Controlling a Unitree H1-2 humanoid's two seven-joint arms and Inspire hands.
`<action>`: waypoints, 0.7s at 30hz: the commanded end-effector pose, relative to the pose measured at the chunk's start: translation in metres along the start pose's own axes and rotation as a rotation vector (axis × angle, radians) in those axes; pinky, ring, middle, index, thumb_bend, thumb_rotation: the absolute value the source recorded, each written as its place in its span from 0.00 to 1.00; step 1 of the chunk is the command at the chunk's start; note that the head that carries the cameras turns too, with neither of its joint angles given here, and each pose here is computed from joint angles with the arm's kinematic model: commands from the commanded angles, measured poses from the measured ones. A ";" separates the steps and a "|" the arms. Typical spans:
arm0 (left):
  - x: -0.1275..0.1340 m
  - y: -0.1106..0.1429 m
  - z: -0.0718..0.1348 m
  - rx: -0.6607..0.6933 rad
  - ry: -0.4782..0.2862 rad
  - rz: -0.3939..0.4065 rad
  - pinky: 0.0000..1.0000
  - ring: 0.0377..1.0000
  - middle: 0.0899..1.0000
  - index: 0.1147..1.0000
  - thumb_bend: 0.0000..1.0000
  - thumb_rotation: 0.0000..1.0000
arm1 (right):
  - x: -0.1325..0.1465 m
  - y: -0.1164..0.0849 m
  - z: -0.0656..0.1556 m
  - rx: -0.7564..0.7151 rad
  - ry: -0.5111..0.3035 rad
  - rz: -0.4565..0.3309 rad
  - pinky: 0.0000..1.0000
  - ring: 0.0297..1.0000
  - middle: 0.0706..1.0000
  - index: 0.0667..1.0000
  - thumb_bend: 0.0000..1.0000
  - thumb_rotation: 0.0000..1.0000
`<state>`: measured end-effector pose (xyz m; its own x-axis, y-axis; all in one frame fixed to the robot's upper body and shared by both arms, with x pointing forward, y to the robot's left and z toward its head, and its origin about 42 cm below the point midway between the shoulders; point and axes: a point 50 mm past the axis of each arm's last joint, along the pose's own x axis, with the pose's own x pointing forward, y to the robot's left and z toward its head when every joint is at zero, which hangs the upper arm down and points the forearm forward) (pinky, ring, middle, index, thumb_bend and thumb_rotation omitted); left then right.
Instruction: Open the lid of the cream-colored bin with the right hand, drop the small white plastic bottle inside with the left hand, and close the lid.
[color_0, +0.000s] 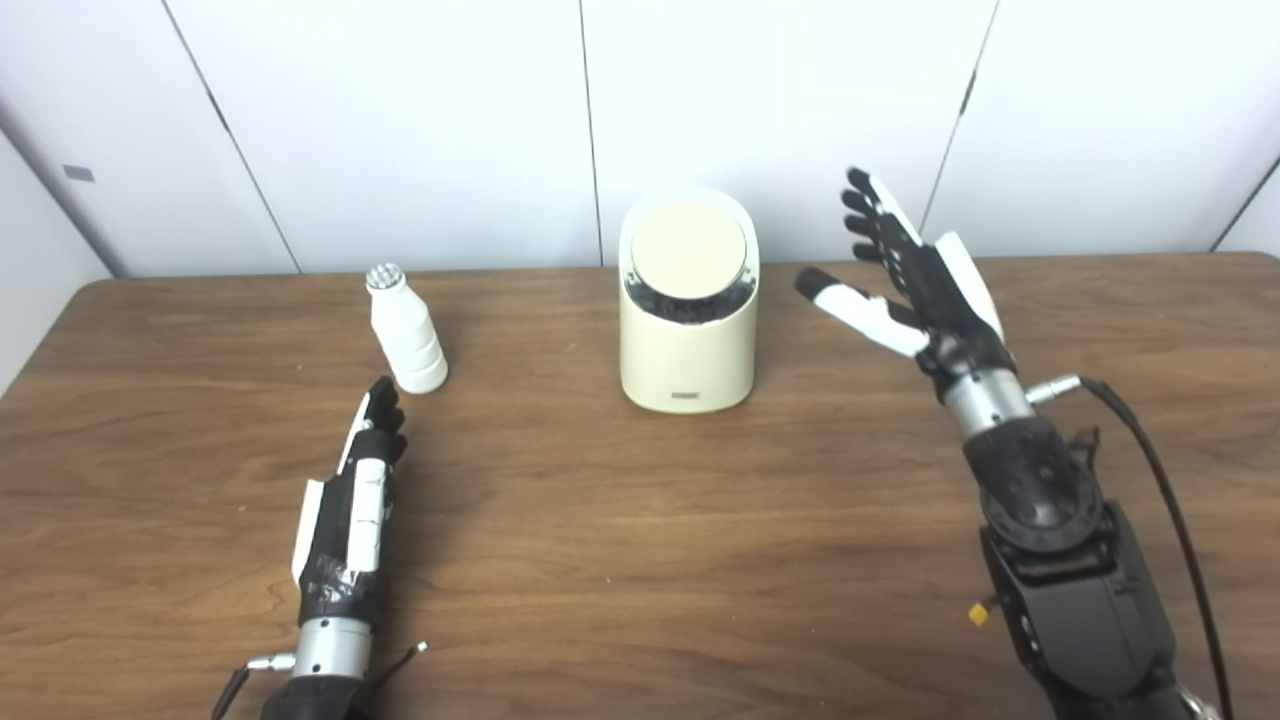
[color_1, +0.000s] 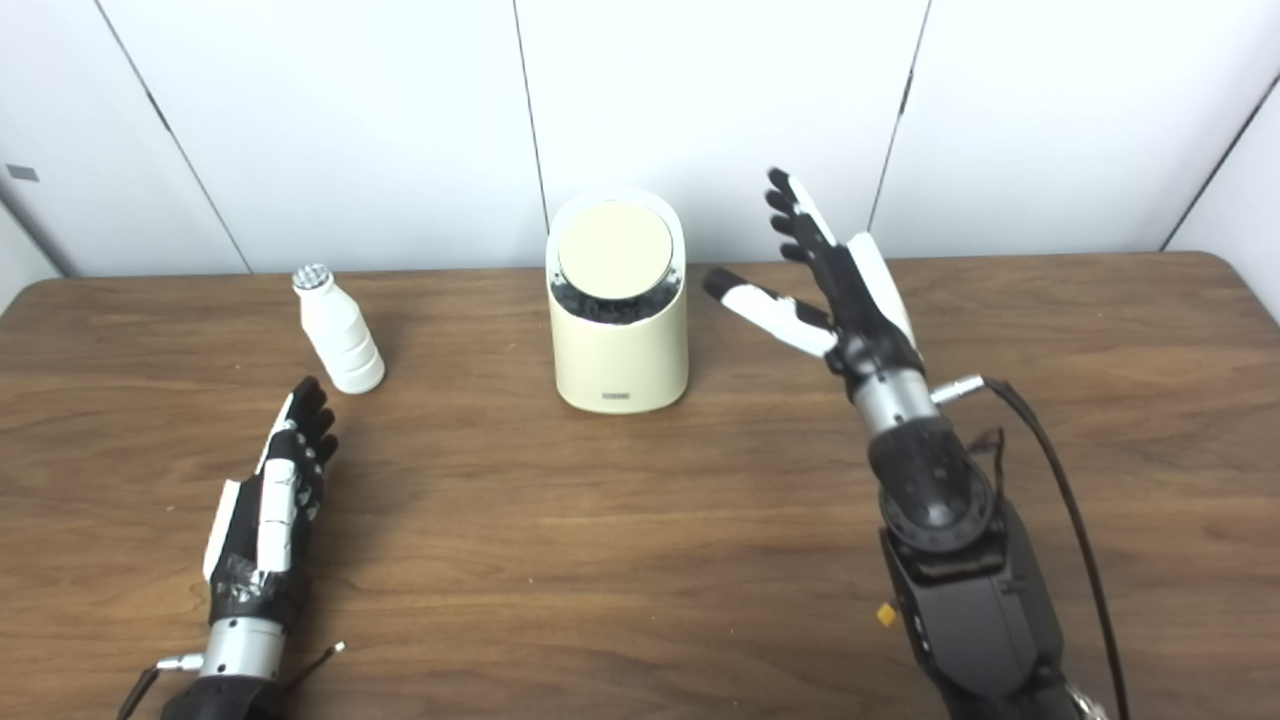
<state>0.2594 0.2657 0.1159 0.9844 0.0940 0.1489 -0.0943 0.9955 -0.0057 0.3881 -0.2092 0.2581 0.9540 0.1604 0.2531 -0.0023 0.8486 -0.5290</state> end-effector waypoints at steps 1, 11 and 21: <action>-0.005 -0.001 0.000 0.006 -0.016 0.006 1.00 1.00 1.00 1.00 0.60 0.95 | 0.019 -0.009 0.022 -0.037 -0.063 -0.011 0.89 0.94 0.94 0.97 0.84 0.66; -0.006 -0.005 0.002 0.006 -0.010 0.008 1.00 1.00 1.00 1.00 0.60 0.97 | 0.068 0.008 0.049 -0.180 -0.096 0.044 0.86 0.93 0.95 0.96 0.94 0.60; -0.006 -0.010 0.001 0.009 -0.019 -0.004 1.00 1.00 1.00 1.00 0.60 0.96 | 0.095 0.018 0.059 -0.299 -0.099 0.080 0.92 0.92 0.93 0.96 0.88 0.52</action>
<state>0.2580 0.2591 0.1170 0.9841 0.0883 0.1539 -0.0905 0.9959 0.0073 0.4568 -0.1553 0.2893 0.9475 0.2590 0.1874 -0.0292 0.6537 -0.7562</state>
